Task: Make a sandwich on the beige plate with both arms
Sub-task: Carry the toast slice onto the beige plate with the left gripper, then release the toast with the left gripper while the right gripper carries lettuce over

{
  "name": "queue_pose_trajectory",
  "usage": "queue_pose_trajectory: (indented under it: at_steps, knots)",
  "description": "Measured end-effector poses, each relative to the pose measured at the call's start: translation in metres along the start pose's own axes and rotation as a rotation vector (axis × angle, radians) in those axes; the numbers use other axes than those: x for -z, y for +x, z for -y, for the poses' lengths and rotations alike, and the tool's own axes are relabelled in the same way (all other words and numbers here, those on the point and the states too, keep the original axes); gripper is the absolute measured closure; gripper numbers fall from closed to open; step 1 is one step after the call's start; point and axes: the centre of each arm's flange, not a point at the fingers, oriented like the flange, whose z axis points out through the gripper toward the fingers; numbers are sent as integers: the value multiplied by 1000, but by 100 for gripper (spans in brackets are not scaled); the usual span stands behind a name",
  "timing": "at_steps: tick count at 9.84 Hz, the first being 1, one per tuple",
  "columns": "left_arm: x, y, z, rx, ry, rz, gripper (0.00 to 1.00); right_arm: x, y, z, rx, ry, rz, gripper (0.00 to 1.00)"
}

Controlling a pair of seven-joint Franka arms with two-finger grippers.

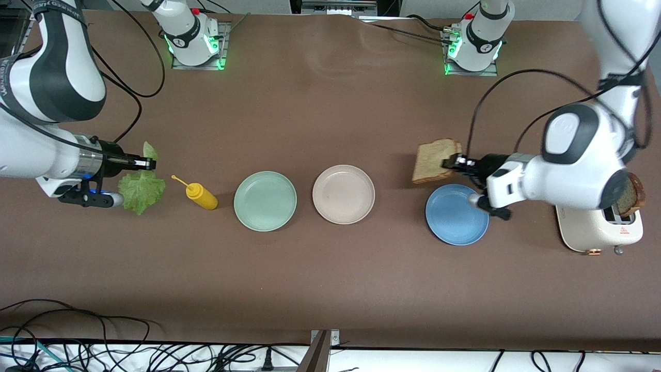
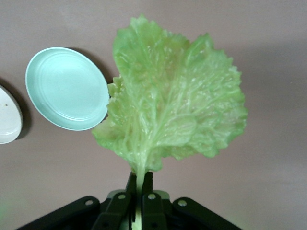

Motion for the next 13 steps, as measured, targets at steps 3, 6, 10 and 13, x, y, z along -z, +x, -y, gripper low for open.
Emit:
queue_pose_trajectory:
  at_steps: [3, 6, 10, 13]
  knots:
    - [-92, 49, -38, 15, -193, -59, 90, -2, -8, 24, -35, 3, 2, 94]
    - [-172, 78, -39, 82, -275, -95, 90, -2, -13, 42, -58, 8, -7, 94]
    - [-218, 99, 22, 16, -309, -155, 90, -3, -16, 73, -87, 23, -55, 94]
    - [-214, 102, 38, -35, -307, -179, 78, -13, -21, 106, -135, 30, -76, 94]
